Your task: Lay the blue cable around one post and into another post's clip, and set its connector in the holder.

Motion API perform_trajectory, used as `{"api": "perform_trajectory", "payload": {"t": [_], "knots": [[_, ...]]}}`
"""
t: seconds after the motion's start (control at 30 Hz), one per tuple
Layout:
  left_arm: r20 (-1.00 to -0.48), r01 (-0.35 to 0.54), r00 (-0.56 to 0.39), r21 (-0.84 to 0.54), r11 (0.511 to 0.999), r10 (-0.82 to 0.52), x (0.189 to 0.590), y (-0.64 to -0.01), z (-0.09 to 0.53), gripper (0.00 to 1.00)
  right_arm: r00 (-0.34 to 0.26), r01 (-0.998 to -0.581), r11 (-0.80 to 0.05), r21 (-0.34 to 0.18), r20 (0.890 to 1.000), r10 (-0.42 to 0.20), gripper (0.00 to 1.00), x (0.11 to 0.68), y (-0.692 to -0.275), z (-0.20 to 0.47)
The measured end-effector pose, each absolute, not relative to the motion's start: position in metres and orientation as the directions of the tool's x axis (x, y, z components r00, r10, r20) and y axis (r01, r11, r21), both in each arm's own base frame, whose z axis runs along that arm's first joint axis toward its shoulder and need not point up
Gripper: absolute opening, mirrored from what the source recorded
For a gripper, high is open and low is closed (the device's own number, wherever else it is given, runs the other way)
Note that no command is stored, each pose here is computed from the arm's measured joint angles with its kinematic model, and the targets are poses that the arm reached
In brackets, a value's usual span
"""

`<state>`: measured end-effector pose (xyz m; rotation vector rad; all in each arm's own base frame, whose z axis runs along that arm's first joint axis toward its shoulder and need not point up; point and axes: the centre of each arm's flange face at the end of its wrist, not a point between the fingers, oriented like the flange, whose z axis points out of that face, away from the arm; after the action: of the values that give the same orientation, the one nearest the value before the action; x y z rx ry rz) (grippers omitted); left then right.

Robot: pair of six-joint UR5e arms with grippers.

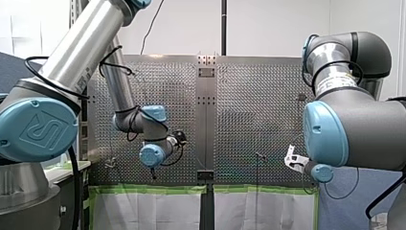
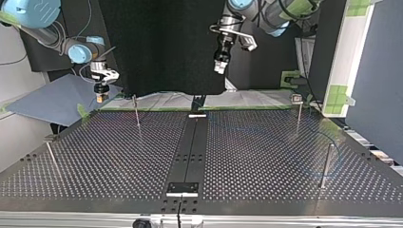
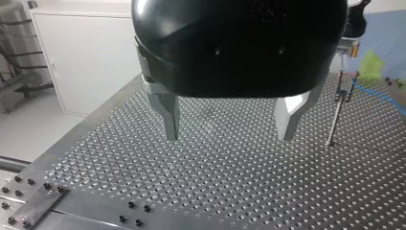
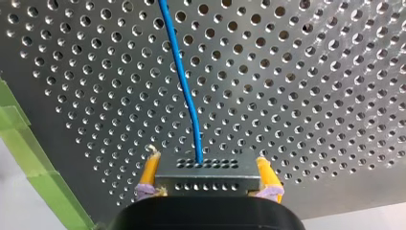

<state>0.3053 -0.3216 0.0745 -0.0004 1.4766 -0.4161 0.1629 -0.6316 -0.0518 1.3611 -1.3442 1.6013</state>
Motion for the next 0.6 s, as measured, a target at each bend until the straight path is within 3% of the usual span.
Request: {"api": "perform_trajectory", "payload": {"t": [0.6], "knots": [[-0.989,0.234,-0.087,-0.139,0.962,-0.121,0.248,-0.283,0.044,0.99,-0.262,-0.914,-0.282,-0.293,0.954,-0.143,0.00,0.167,-0.631,-0.051]]}}
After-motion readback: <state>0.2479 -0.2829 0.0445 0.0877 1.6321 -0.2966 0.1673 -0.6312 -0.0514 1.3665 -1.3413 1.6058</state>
